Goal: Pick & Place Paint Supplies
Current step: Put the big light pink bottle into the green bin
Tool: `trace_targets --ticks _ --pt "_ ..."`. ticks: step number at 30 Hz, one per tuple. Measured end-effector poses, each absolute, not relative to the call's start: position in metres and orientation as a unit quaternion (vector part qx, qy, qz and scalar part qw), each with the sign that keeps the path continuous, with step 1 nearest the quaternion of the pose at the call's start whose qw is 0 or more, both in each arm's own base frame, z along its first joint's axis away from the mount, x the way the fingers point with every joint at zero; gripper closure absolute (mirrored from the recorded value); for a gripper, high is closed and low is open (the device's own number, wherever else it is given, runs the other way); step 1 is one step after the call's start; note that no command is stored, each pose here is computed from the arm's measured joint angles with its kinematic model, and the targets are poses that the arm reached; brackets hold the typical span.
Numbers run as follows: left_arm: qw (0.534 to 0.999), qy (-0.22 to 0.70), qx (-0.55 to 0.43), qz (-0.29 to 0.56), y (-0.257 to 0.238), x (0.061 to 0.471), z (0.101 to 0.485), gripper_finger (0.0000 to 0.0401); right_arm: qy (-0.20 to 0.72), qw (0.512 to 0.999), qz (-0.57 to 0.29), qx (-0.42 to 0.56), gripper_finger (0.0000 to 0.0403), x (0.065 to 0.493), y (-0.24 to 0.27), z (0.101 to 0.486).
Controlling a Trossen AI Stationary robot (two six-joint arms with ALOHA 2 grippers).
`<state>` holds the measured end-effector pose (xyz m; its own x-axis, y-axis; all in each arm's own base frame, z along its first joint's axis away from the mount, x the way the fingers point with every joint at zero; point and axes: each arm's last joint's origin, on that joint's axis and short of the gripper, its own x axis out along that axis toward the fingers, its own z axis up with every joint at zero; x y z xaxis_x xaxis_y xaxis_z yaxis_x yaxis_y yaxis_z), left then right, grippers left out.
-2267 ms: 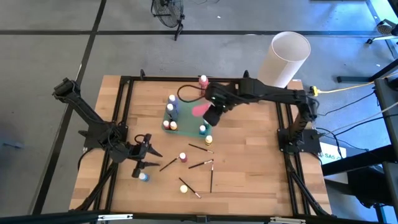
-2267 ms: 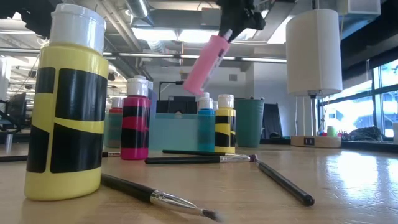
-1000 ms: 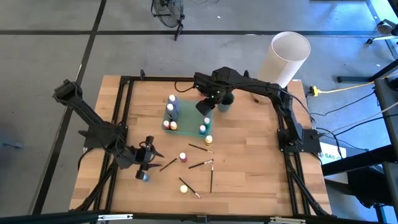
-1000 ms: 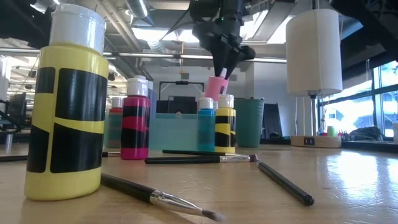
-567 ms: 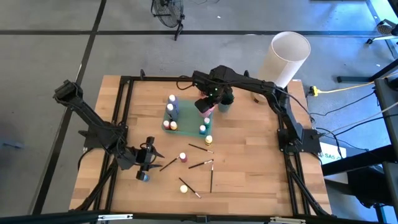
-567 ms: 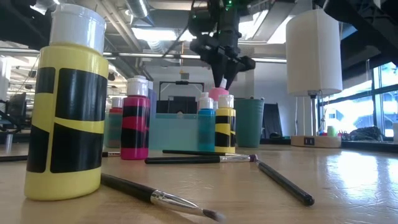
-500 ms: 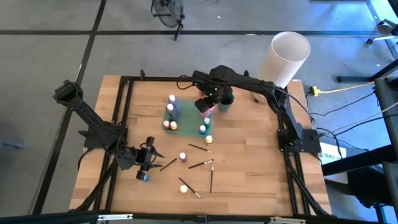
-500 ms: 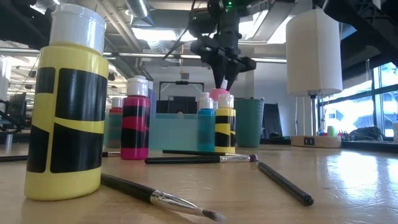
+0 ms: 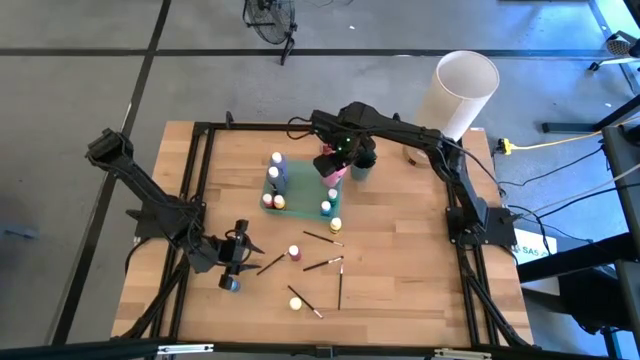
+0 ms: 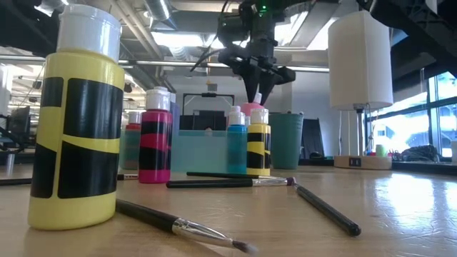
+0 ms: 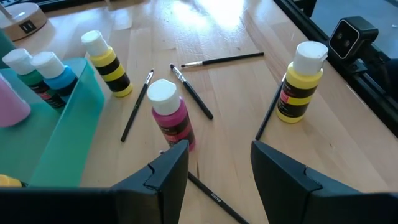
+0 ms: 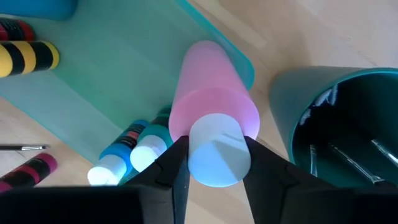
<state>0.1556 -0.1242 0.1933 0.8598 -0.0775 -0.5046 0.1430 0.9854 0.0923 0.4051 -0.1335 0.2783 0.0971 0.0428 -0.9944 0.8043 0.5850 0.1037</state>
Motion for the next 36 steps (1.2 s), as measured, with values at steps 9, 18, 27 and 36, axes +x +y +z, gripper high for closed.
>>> trace_targets --ticks 9,18,27,36 --pt "0.962 0.259 0.063 -0.058 -0.124 0.156 0.193 0.0232 0.597 0.654 -0.29 0.364 0.027 0.409 -0.135 0.276" --pt "0.962 0.26 0.061 -0.061 -0.124 0.156 0.193 0.0232 0.566 0.68 -0.285 0.368 0.0227 0.417 -0.138 0.275" --pt "0.96 0.265 0.055 -0.073 -0.125 0.155 0.193 0.0232 0.557 0.688 -0.272 0.376 0.0225 0.42 -0.138 0.275" --pt "0.96 0.265 0.054 -0.072 -0.125 0.155 0.193 0.0232 0.559 0.686 -0.264 0.384 0.0224 0.42 -0.137 0.275"
